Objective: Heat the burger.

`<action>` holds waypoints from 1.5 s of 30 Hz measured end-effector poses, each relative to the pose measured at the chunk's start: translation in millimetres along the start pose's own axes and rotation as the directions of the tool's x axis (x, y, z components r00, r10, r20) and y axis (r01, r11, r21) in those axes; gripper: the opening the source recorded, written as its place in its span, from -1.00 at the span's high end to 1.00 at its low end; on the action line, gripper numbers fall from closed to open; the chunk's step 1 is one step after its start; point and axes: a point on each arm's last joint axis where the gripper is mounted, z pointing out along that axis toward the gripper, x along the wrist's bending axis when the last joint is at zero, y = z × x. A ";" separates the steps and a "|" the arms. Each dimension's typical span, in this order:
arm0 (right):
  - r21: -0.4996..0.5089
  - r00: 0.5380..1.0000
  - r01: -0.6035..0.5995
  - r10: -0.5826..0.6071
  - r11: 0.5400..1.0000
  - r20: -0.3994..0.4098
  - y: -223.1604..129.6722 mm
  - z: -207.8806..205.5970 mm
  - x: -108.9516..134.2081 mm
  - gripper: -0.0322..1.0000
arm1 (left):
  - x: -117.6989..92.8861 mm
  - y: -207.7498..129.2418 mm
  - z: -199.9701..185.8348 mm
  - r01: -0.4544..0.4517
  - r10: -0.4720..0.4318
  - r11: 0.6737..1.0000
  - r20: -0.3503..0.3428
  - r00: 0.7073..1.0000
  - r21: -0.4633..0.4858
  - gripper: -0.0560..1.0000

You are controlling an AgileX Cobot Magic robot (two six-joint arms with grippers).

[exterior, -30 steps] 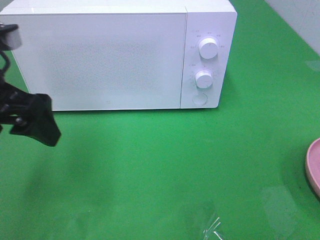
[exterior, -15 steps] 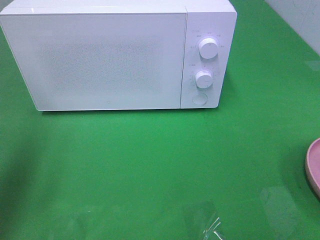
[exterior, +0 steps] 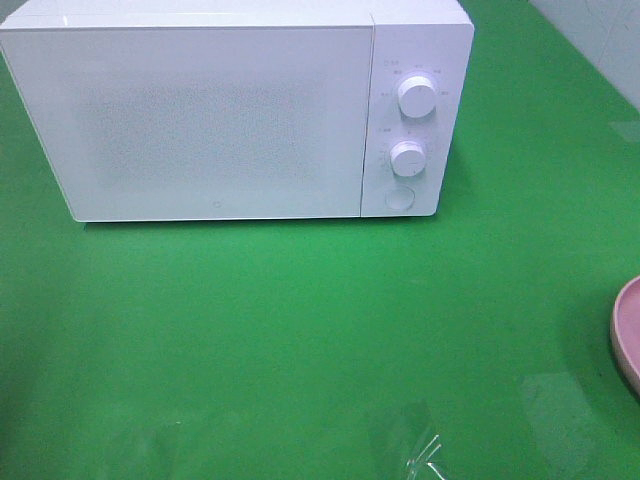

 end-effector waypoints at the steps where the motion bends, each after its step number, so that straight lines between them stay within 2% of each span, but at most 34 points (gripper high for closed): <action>1: 0.000 1.000 0.000 0.000 1.000 0.000 0.0 0.0 0.0 -0.49 | 0.0 0.0 0.0 0.000 0.000 1.000 0.000 1.000 0.000 -0.98; 7: 0.000 1.000 0.000 0.000 1.000 0.000 0.0 0.0 0.0 -0.49 | -0.1 -28.1 -2.8 -0.003 0.003 0.997 -0.005 1.000 -0.076 -0.98; 8: 0.000 1.000 0.000 0.000 1.000 0.000 0.0 0.0 0.0 -0.49 | -0.1 -28.1 -2.8 -0.003 0.003 0.997 -0.005 1.000 -0.076 -0.98; 10: 0.000 1.000 0.000 0.000 1.000 0.000 0.0 0.0 0.0 -0.49 | -0.6 -33.8 -10.4 -0.008 0.007 0.990 -0.008 1.000 -0.139 -0.98; 17: 0.000 1.000 0.000 0.000 1.000 0.000 0.0 0.0 0.0 -0.49 | -0.9 -39.7 -16.7 -0.013 0.011 0.981 -0.011 1.000 -0.195 -0.98; 22: 0.000 1.000 0.000 0.000 1.000 0.000 0.0 0.0 0.0 -0.49 | -1.5 -45.9 -23.5 -0.017 0.014 0.967 -0.012 1.000 -0.254 -0.98; 24: 0.000 1.000 0.000 0.000 1.000 0.000 0.0 0.0 0.0 -0.49 | -2.3 -52.4 -29.9 -0.022 0.020 0.950 -0.011 1.000 -0.311 -0.98; 29: 0.000 1.000 0.000 0.000 1.000 0.000 0.0 0.0 0.0 -0.49 | -2.8 -58.5 -35.4 -0.025 0.022 0.932 -0.011 1.000 -0.360 -0.98; 31: 0.000 1.000 0.000 0.000 1.000 0.000 0.0 0.0 0.0 -0.49 | -3.2 -65.9 -41.3 -0.029 0.026 0.909 -0.013 1.000 -0.416 -0.98; 32: 0.000 1.000 0.000 0.000 1.000 0.000 0.0 0.0 0.0 -0.49 | -3.2 -65.9 -41.3 -0.029 0.026 0.909 -0.013 1.000 -0.416 -0.98; 34: 0.000 1.000 0.000 0.000 1.000 0.000 0.0 0.0 0.0 -0.49 | -3.9 -77.5 -49.3 -0.035 0.030 0.867 -0.017 0.999 -0.498 -0.98; 35: 0.000 1.000 0.000 0.000 1.000 0.000 0.0 0.0 0.0 -0.49 | -3.9 -77.5 -49.3 -0.035 0.030 0.867 -0.017 0.999 -0.498 -0.98; 36: 0.000 1.000 0.000 0.000 1.000 0.000 0.0 0.0 0.0 -0.49 | -4.2 -83.8 -53.0 -0.038 0.033 0.842 -0.019 0.999 -0.538 -0.98; 37: 0.000 1.000 0.000 0.000 1.000 0.000 0.0 0.0 0.0 -0.49 | -4.2 -83.8 -53.0 -0.038 0.033 0.842 -0.019 0.999 -0.538 -0.98; 38: 0.000 1.000 0.000 0.000 1.000 0.000 0.0 0.0 0.0 -0.49 | -4.5 -91.0 -56.7 -0.041 0.035 0.813 -0.021 0.999 -0.581 -0.98; 41: 0.000 1.000 0.000 0.000 1.000 0.000 0.0 0.0 0.0 -0.49 | -4.6 -94.2 -58.2 -0.042 0.036 0.799 -0.022 0.999 -0.599 -0.98; 43: 0.000 1.000 0.000 0.000 1.000 0.000 0.0 0.0 0.0 -0.49 | -4.9 -102.4 -61.8 -0.045 0.039 0.762 -0.025 0.999 -0.646 -0.98; 45: 0.000 1.000 0.000 0.000 1.000 0.000 0.0 0.0 0.0 -0.48 | -4.9 -102.8 -62.0 -0.045 0.039 0.760 -0.025 0.999 -0.648 -0.98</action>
